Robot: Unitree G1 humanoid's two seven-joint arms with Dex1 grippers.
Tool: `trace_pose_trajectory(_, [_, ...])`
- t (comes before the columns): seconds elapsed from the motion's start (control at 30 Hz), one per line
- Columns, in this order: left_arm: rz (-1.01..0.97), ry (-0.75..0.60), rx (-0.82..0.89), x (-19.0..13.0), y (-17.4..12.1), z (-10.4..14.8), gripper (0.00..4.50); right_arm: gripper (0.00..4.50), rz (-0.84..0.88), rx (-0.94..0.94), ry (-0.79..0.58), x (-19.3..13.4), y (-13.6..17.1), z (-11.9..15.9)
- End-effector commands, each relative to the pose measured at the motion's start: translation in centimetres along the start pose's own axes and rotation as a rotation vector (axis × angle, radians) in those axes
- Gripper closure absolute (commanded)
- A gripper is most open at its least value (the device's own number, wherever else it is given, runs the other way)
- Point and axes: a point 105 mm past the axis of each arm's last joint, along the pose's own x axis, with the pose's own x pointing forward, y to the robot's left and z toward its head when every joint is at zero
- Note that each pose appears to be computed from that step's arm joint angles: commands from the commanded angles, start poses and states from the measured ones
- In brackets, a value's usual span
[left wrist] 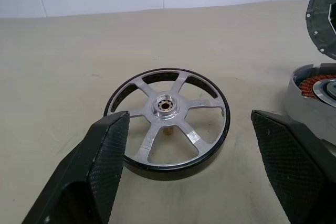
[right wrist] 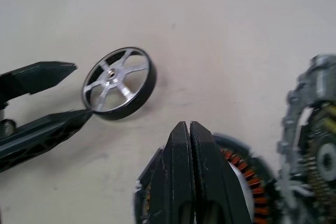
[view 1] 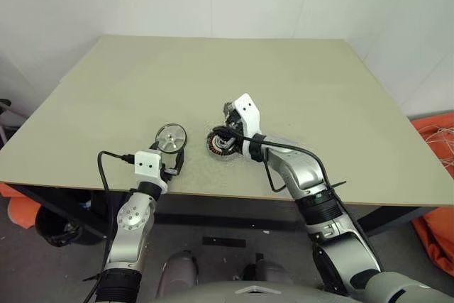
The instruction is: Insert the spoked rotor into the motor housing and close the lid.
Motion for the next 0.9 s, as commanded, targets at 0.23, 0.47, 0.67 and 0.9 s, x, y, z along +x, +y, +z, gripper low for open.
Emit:
trace_pose_trajectory(0.23, [-0.007,-0.055,0.001,0.3,-0.2,1.3,0.57,4.46,-0.065,-0.054,0.027,0.5,-1.3,0.0])
trace_pose_trajectory(0.47, [-0.006,-0.055,0.001,0.2,-0.2,1.3,0.57,4.46,-0.053,-0.057,0.052,0.4,-1.1,-0.7])
trace_pose_trajectory(0.67, [-0.007,-0.055,0.003,0.2,-0.1,1.3,0.57,4.46,-0.033,-0.049,0.065,0.2,-0.9,-1.1])
trace_pose_trajectory(0.9, [-0.006,-0.054,0.005,0.1,-0.1,1.3,0.57,4.46,0.022,-0.052,0.116,0.1,0.2,-2.4])
